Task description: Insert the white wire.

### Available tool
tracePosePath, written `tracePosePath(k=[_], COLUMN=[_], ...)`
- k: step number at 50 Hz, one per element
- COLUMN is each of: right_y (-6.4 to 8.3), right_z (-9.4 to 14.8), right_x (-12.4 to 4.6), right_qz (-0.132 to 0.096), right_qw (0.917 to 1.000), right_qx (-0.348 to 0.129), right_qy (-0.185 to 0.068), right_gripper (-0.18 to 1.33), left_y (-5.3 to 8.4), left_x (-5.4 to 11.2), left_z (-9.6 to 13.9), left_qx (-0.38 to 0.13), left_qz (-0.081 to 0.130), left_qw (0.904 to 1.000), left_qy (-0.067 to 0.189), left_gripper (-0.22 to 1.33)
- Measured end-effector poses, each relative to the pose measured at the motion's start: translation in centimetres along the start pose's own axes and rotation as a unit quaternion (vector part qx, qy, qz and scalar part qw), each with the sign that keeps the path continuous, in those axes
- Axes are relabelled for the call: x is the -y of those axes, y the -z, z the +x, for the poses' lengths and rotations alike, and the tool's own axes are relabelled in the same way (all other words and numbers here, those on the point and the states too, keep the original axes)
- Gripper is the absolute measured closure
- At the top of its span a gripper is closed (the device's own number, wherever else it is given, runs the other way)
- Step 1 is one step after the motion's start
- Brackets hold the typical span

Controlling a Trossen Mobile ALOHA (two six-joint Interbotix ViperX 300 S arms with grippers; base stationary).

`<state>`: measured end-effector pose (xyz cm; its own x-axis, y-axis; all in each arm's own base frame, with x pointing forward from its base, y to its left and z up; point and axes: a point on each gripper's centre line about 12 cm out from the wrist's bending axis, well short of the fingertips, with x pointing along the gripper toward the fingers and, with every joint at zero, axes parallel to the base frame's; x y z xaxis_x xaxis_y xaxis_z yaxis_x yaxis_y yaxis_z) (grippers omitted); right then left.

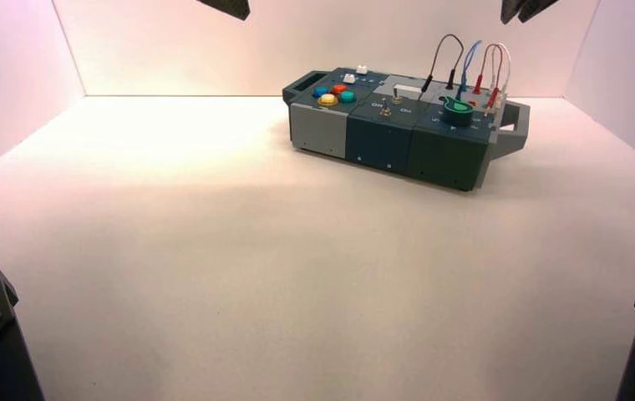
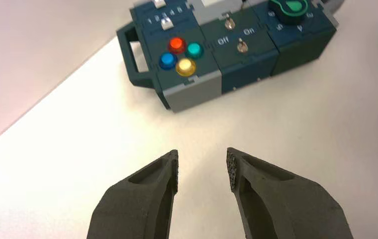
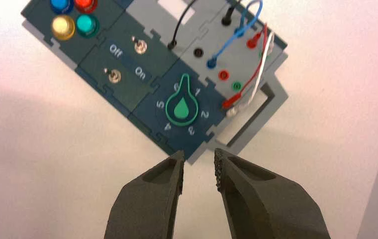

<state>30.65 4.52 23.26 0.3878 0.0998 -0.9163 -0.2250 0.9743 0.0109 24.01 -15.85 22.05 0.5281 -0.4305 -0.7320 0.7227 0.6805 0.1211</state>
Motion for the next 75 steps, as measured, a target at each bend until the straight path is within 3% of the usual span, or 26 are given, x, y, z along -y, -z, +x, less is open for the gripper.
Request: tracePosePath(k=[10,33,48,57,63,75], right_y=[1.9,3.6,5.5,5.3,5.1,5.2], right_z=[-0.2,-0.3,-0.6,-0.8,-0.8,-0.7], right_x=[0.2,0.2,1.9,2.2,2.5,3.0], right_qz=[0.007,0.011,0.048,0.058,0.076,0.113], right_qw=[1.0000,0.9999,0.9986,0.9980,0.9967,0.9924], right_qx=[-0.005,-0.012,-0.009,0.005,0.016,0.038], right_qy=[0.002,0.003,0.018,0.022,0.026,0.032], right_gripper=[0.43,0.43,0.43,0.43,0.43,0.43], left_y=[-0.4,-1.5,-2.5,-2.6,-2.9,-3.9], left_x=[0.0,-0.1,0.1,0.3,0.3,0.2], left_z=[-0.3,-1.1,-2.4,-2.8,-3.0,-3.1], left_qx=[-0.010,-0.016,-0.028,-0.035,-0.035,-0.015], left_qz=[0.001,0.004,0.003,0.001,-0.006,-0.048], left_qw=[0.9999,0.9997,0.9990,0.9985,0.9983,0.9976], left_qy=[0.007,0.016,0.034,0.043,0.047,0.047], left_gripper=[0.09,0.09,0.09,0.09,0.09,0.09])
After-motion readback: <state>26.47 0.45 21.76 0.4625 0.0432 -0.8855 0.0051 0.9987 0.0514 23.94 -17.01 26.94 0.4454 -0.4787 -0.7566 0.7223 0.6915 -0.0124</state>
